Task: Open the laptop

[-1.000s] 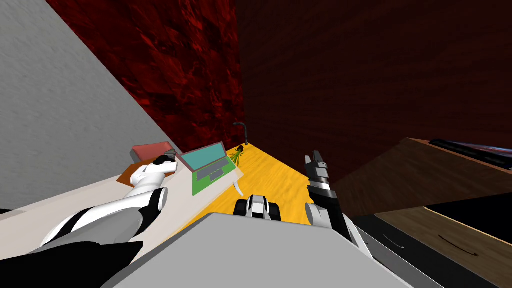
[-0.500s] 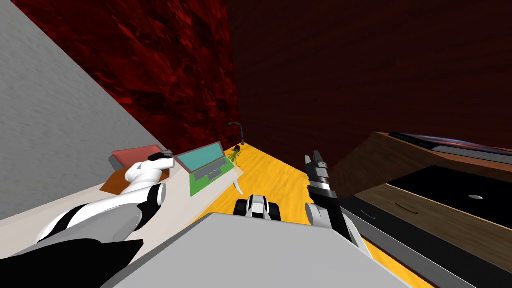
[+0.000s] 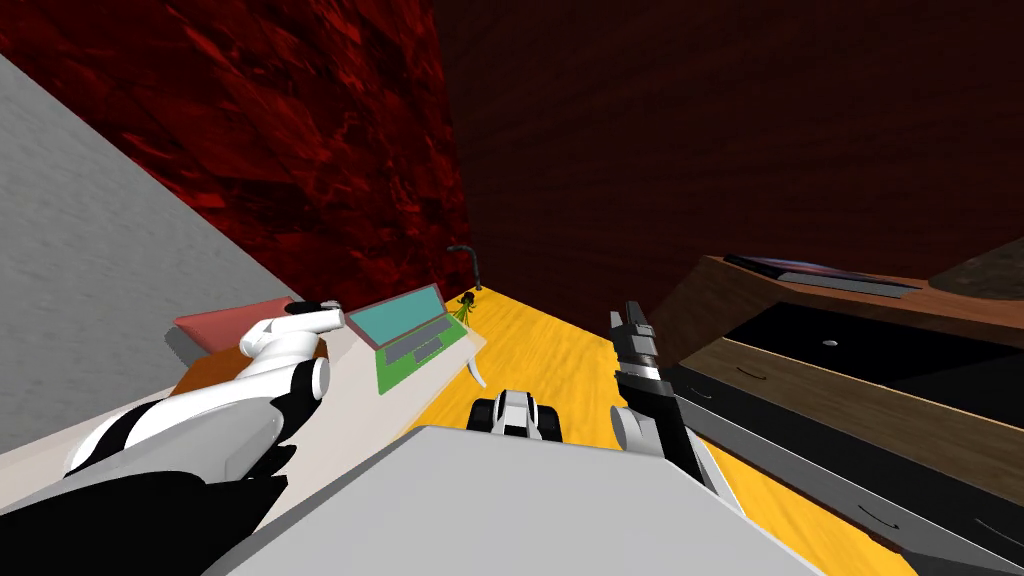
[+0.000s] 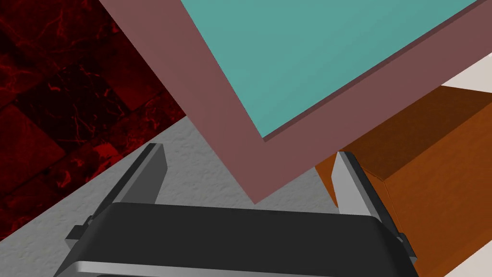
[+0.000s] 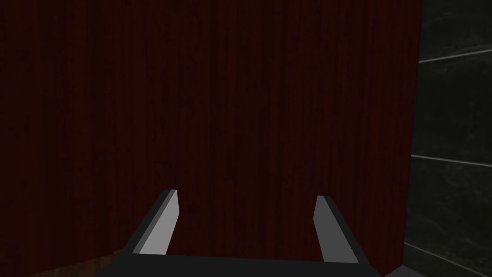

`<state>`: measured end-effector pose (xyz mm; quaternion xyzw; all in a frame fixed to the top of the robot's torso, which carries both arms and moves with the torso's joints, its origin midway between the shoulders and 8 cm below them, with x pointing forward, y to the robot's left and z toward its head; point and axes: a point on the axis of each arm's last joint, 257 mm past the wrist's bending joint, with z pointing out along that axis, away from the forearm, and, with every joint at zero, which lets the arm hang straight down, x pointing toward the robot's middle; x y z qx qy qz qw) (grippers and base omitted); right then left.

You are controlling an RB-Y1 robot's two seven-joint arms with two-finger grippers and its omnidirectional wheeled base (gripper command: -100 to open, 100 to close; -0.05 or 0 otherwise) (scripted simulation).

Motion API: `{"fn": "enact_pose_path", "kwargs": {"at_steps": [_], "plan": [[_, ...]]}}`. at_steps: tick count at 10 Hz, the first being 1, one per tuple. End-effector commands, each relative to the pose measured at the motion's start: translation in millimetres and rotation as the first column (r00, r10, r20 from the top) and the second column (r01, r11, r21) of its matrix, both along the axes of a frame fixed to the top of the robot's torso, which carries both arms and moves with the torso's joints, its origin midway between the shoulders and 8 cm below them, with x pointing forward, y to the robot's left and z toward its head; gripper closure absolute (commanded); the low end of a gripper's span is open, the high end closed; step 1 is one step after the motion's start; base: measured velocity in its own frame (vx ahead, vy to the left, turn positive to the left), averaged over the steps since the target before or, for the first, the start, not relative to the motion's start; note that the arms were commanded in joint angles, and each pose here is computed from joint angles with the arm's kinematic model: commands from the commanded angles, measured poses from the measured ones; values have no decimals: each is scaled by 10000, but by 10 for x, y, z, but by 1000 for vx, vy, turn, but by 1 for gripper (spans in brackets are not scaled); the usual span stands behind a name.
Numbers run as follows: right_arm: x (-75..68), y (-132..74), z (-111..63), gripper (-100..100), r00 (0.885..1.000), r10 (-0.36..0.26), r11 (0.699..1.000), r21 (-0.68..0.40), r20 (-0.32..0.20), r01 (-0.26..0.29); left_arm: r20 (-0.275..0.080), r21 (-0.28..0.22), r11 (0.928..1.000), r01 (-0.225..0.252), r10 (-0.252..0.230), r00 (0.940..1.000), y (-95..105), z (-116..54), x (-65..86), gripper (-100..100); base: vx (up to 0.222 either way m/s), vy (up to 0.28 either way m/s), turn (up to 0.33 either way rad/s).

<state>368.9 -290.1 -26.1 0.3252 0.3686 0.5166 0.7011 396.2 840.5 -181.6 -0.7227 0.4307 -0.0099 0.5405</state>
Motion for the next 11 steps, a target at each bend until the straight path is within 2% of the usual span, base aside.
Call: {"fn": "enact_pose_path", "kwargs": {"at_steps": [1, 2, 3, 4, 5, 6, 7, 8, 9, 10, 11], "plan": [[0, 0, 0, 0, 10000, 0, 10000, 1, -1, 0, -170, -538, 9983, -214, 205, 9996, 11, -16, -57, -100, -70, 48, -197], [0, 1, 1, 0, 10000, 1, 10000, 0, 2, -1, -307, -701, 9972, -277, 256, 9992, -3, -64, -84, -100, -67, 59, -163], [0, 0, 0, 0, 10000, 0, 10000, 0, 0, 0, -310, -1009, 9942, -379, 350, 9989, 7, -24, -96, -100, -81, 67, -204], [0, 0, 1, 0, 10000, 1, 10000, 0, 1, -1, -474, -1201, 9917, -452, 398, 9981, -13, -80, -128, -100, -77, 47, -131], [0, 0, 0, 0, 10000, 0, 10000, 0, 0, 0, -473, -1515, 9870, -530, 463, 9978, -11, -38, -138, -100, -84, 65, -321], [0, 1, 1, 0, 10000, 2, 10000, 0, 2, -2, -637, -1706, 9835, -601, 498, 9967, -36, -92, -168, -100, -87, 74, -128], [0, 0, 0, 0, 10000, 0, 10000, -1, 0, 0, -588, -1971, 9783, -635, 528, 9969, -34, -35, -168, -100, -97, 67, -176], [0, 0, 0, 0, 10000, 1, 10000, 0, 1, -1, -745, -2155, 9740, -701, 552, 9957, -61, -85, -197, -100, -83, 54, -132], [0, 0, 0, 0, 10000, 0, 10000, 0, 0, 0, -792, -2209, 9726, -721, 558, 9953, -69, -100, -206, -100, -32, 17, -20], [0, 0, -1, 0, 10000, -1, 10000, 0, -1, 1, -842, -2596, 9626, -774, 573, 9948, -94, -74, -222, -100, -57, 26, -170], [0, 0, 0, 0, 10000, 0, 10000, 0, 0, 0, -937, -2706, 9592, -814, 579, 9939, -113, -104, -240, -100, -67, 40, -148]]}}
